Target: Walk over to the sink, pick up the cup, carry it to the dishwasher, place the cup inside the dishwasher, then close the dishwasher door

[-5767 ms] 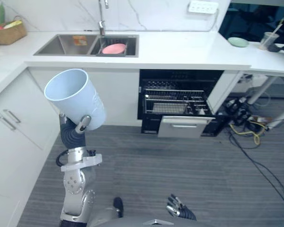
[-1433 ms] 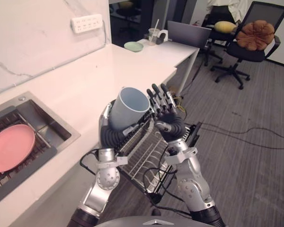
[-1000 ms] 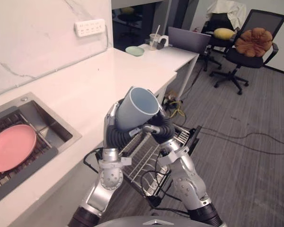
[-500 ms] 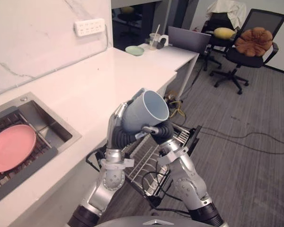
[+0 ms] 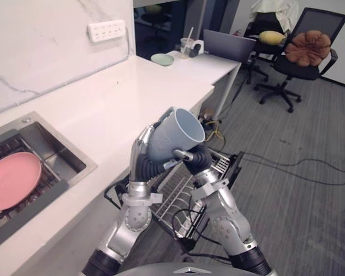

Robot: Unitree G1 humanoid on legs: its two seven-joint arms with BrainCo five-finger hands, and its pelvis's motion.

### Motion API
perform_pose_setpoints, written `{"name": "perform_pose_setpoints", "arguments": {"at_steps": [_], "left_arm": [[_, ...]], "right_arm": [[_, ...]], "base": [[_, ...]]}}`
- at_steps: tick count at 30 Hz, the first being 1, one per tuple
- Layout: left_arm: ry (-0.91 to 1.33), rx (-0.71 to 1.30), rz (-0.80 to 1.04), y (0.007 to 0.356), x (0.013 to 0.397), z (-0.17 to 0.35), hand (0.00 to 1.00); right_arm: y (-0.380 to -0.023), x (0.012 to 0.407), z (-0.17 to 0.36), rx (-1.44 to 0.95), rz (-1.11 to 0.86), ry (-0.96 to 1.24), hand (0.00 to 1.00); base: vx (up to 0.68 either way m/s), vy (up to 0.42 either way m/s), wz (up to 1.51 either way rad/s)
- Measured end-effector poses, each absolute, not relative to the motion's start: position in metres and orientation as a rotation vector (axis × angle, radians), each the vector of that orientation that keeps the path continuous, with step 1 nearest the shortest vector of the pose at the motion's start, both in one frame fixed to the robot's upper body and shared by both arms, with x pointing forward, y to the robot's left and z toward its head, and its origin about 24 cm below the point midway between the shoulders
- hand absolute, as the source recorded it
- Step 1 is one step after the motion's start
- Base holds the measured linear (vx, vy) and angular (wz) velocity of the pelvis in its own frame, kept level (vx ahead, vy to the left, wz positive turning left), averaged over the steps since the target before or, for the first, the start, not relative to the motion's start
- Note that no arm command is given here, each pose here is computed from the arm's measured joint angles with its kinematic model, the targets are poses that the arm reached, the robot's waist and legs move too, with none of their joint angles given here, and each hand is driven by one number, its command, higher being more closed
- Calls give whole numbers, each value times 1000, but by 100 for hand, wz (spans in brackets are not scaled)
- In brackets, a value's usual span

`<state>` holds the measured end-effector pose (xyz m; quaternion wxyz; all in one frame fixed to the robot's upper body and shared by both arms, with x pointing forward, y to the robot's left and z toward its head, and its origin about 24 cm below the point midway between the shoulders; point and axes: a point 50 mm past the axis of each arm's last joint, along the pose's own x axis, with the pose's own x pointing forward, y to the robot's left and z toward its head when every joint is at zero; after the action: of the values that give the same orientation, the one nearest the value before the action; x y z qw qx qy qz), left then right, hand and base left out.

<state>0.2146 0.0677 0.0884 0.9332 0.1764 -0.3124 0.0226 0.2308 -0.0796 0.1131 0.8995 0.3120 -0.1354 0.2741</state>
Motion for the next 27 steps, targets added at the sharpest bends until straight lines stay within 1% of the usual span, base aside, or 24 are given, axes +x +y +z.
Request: {"name": "perform_pose_setpoints", "arguments": {"at_steps": [7,8,11,19,27], "left_arm": [[-624,348,41,68,215,86,100],[-621,344,40,68,215,86,0],[-595,315,10,66,213,83,0],[-565,274,21,68,214,82,0],[-448,242,95,82,215,70,0]], "right_arm": [[-80,231,113,613,551,-285,100],[-80,231,113,610,551,-286,100],[-80,232,114,608,548,-289,100],[-80,232,114,611,548,-291,100],[-76,232,117,669,537,-303,100]], "base": [[-3,-1,-4],[-31,-9,-9],[-47,-17,-3],[-45,-17,0],[-43,-18,0]]}}
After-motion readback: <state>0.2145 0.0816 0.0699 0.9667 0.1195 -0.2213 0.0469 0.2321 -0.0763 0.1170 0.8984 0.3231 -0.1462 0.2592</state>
